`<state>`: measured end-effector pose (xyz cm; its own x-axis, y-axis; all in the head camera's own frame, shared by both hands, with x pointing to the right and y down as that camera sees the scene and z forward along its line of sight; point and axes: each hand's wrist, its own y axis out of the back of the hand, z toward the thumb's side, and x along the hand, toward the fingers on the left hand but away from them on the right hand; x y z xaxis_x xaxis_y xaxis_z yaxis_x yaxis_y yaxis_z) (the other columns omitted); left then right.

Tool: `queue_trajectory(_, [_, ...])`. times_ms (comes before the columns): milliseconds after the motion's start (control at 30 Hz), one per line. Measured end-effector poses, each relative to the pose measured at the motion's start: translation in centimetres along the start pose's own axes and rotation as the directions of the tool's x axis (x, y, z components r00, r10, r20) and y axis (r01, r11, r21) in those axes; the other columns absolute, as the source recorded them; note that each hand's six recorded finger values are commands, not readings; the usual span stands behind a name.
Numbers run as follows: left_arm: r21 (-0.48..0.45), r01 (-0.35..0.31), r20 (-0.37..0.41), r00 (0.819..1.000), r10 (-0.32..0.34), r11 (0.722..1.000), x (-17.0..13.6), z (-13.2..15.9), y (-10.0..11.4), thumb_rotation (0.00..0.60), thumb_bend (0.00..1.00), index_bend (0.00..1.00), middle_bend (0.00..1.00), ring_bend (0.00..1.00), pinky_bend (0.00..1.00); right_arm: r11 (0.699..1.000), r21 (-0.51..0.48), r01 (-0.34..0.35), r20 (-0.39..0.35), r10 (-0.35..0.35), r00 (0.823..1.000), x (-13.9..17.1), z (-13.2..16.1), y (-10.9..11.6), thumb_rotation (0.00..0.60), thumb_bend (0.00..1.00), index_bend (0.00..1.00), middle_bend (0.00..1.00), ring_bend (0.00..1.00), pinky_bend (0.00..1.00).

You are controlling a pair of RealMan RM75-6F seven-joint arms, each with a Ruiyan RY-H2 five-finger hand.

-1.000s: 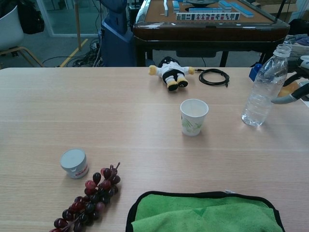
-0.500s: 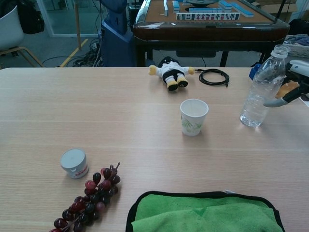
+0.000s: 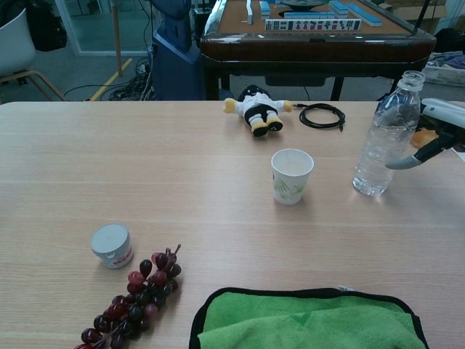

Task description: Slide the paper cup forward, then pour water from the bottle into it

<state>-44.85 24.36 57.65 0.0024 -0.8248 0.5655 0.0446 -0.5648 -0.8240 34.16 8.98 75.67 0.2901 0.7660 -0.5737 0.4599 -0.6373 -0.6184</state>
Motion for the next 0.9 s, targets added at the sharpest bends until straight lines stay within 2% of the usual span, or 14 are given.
queue_trajectory(367, [0.004,0.002,0.003,1.0,-0.002,1.0,-0.1,0.1,-0.1,0.6,0.28,0.08,0.0,0.0,0.11,1.0,-0.022,-0.007,-0.028,0.007,1.0,0.0,0.7,-1.0,0.6,0.05,0.31,0.24,0.15,0.28])
queue_trajectory(900, [0.008,0.01,0.004,1.0,-0.01,1.0,-0.2,0.2,-0.2,0.6,0.27,0.08,0.0,0.0,0.11,0.988,-0.152,-0.01,-0.022,0.007,1.0,-0.3,0.5,-2.2,0.6,0.05,0.31,0.29,0.17,0.28])
